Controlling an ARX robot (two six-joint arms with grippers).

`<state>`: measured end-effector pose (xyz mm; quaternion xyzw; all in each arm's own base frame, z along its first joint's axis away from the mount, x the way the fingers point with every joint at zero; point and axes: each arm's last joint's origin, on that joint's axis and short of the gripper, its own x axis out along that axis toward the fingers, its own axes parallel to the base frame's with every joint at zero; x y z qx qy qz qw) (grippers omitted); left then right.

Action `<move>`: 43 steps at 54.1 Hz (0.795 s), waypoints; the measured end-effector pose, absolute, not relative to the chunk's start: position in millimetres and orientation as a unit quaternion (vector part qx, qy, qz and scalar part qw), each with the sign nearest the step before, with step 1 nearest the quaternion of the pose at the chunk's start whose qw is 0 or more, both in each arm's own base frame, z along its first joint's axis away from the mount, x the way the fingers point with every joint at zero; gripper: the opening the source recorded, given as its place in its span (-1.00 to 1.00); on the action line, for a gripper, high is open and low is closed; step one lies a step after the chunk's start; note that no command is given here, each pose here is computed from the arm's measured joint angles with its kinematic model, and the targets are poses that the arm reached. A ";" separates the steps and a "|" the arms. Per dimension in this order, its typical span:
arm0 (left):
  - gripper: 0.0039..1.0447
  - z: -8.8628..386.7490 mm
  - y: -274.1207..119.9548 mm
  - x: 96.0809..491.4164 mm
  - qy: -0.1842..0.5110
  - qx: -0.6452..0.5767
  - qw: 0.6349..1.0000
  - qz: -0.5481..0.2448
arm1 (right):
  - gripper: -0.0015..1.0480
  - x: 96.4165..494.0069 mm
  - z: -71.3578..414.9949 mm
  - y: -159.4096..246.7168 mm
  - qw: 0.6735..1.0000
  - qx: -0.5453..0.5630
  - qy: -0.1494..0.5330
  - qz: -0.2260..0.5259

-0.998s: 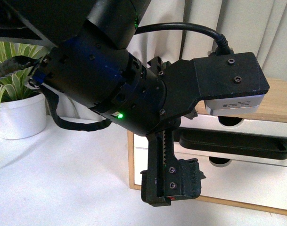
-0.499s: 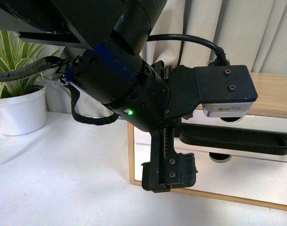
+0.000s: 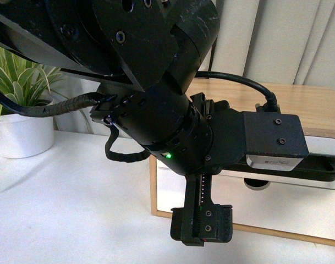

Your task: Pull drawer

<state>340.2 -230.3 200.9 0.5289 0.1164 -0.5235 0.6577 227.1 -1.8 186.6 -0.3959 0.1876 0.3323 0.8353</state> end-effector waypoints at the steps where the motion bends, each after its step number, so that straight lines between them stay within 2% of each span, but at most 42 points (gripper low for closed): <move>1: 0.88 200.0 -230.6 340.6 0.116 0.530 0.656 -0.524 | 0.83 227.2 186.7 -1.8 0.836 -0.395 0.188 0.332; 43: 0.88 192.8 -236.0 340.7 0.114 0.559 0.634 -0.523 | 0.83 271.3 185.5 22.4 0.834 -0.388 0.180 0.348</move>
